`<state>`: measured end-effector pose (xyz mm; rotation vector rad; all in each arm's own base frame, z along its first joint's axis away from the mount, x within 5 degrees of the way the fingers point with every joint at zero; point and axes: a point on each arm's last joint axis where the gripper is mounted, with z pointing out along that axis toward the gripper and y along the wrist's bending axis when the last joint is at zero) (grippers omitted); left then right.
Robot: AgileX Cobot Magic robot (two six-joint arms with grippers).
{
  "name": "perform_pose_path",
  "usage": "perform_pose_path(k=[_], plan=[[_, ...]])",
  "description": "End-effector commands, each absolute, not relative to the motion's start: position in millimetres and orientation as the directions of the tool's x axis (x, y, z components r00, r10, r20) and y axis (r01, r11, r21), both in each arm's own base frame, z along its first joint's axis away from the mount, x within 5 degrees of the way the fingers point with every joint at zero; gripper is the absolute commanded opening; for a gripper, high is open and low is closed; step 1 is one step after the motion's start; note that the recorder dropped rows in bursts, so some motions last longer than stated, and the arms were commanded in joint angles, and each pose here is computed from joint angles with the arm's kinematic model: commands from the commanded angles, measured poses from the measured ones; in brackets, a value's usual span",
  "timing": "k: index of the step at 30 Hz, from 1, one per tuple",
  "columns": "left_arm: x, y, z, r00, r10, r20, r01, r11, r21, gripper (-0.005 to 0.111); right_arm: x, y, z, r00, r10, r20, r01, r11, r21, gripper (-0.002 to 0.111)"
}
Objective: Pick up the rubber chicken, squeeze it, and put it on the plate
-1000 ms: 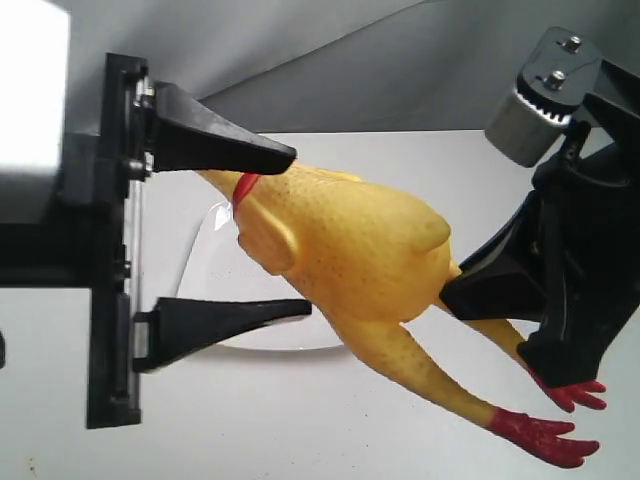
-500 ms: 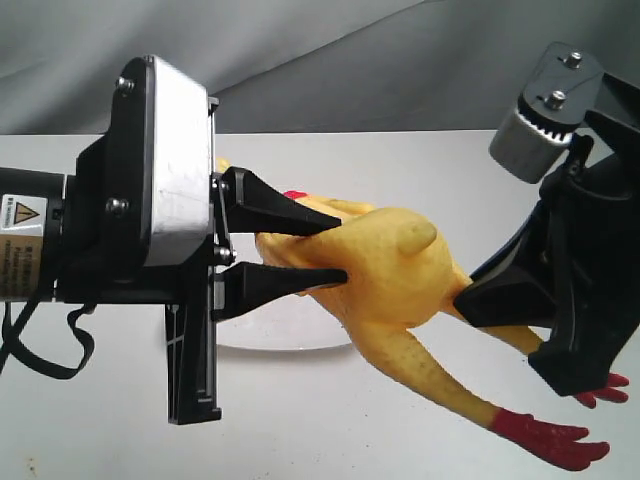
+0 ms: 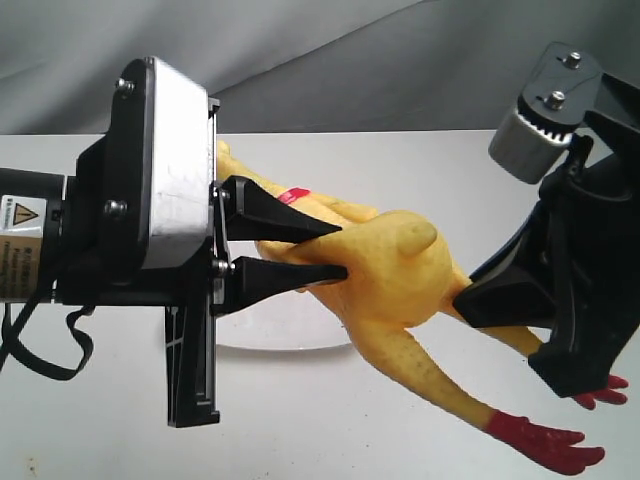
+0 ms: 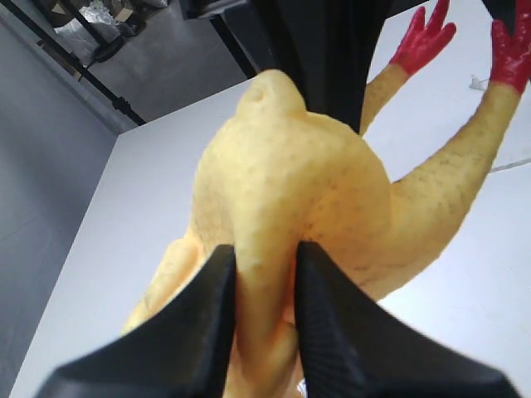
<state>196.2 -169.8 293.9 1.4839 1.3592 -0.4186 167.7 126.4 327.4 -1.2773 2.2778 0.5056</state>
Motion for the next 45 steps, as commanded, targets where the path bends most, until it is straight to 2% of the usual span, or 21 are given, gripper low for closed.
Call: perform_pose_path(k=[1,2,4,5,6,8,11,14,17,18,21,31,33,34,35,36,38,40,42,44,45], plan=[[195.8,-171.4,294.1,0.283,0.509,-0.813,0.886,0.186,0.425,0.032,165.4,130.4,333.1,-0.445,-0.655,-0.611,-0.868,0.484,0.113,0.0],[195.8,-171.4,294.1,0.283,0.509,-0.813,0.886,0.186,0.425,0.042,165.4,130.4,333.1,-0.445,-0.655,-0.611,-0.868,0.484,0.113,0.0],[196.8,-170.9,294.0,0.259,0.51,-0.82,0.888,0.208,0.409,0.072,165.4,130.4,333.1,-0.445,-0.655,-0.611,-0.868,0.484,0.113,0.0],[197.5,-170.5,294.0,0.229,0.507,-0.831,0.893,0.23,0.386,0.082,165.4,130.4,333.1,-0.445,-0.655,-0.611,-0.868,0.484,0.113,0.0],[198.9,-169.8,293.9,0.198,0.506,-0.84,0.894,0.258,0.366,0.09,165.4,130.4,333.1,-0.445,-0.655,-0.611,-0.868,0.484,0.113,0.0],[201.0,-168.7,293.8,0.161,0.505,-0.848,0.891,0.295,0.345,0.096,165.4,130.4,333.1,-0.445,-0.655,-0.611,-0.868,0.484,0.113,0.0],[201.0,-168.7,293.8,0.155,0.503,-0.85,0.892,0.3,0.339,0.091,165.4,130.4,333.1,-0.445,-0.655,-0.611,-0.868,0.484,0.113,0.0],[200.6,-168.9,293.8,0.156,0.501,-0.851,0.893,0.296,0.338,0.078,165.4,130.4,333.1,-0.445,-0.655,-0.611,-0.868,0.484,0.113,0.0],[200.0,-169.2,293.8,0.157,0.499,-0.852,0.896,0.291,0.335,0.051,165.4,130.4,333.1,-0.445,-0.655,-0.611,-0.868,0.484,0.113,0.0],[199.2,-169.7,293.9,0.159,0.495,-0.854,0.9,0.283,0.331,0.036,165.4,130.4,333.1,-0.445,-0.655,-0.611,-0.868,0.484,0.113,0.0],[195.9,-171.3,294.1,0.169,0.482,-0.859,0.914,0.25,0.32,0.0,165.4,130.4,333.1,-0.445,-0.655,-0.611,-0.868,0.484,0.113,0.0],[194.6,-171.9,294.2,0.216,0.488,-0.846,0.909,0.215,0.356,0.003,165.4,130.4,333.1,-0.445,-0.655,-0.611,-0.868,0.484,0.113,0.0],[195.0,-171.5,294.2,0.215,0.489,-0.846,0.909,0.216,0.356,0.019,165.4,130.4,333.1,-0.445,-0.655,-0.611,-0.868,0.484,0.113,0.0],[195.0,-171.5,294.2,0.215,0.489,-0.846,0.909,0.216,0.356,0.042,165.4,130.4,333.1,-0.445,-0.655,-0.611,-0.868,0.484,0.113,0.0],[195.0,-171.5,294.2,0.215,0.489,-0.846,0.909,0.216,0.356,0.055,165.4,130.4,333.1,-0.445,-0.655,-0.611,-0.868,0.484,0.113,0.0],[197.4,-170.4,294.0,0.186,0.493,-0.85,0.905,0.252,0.344,0.084,165.4,130.4,333.1,-0.445,-0.655,-0.611,-0.868,0.484,0.113,0.0],[201.7,-168.1,293.8,0.109,0.489,-0.865,0.896,0.329,0.299,0.102,165.4,130.4,333.1,-0.445,-0.655,-0.611,-0.868,0.484,0.113,0.0],[202.8,-167.5,293.7,0.098,0.49,-0.866,0.891,0.345,0.295,0.101,165.4,130.4,333.1,-0.445,-0.655,-0.611,-0.868,0.484,0.113,0.0],[202.5,-167.6,293.7,0.098,0.489,-0.867,0.893,0.342,0.294,0.093,165.4,130.4,333.1,-0.445,-0.655,-0.611,-0.868,0.484,0.113,0.0],[200.7,-168.6,293.8,0.102,0.482,-0.87,0.902,0.325,0.285,0.065,165.4,130.4,333.1,-0.445,-0.655,-0.611,-0.868,0.484,0.113,0.0],[199.3,-169.4,293.9,0.106,0.478,-0.872,0.908,0.311,0.281,0.042,165.4,130.4,333.1,-0.445,-0.655,-0.611,-0.868,0.484,0.113,0.0]])
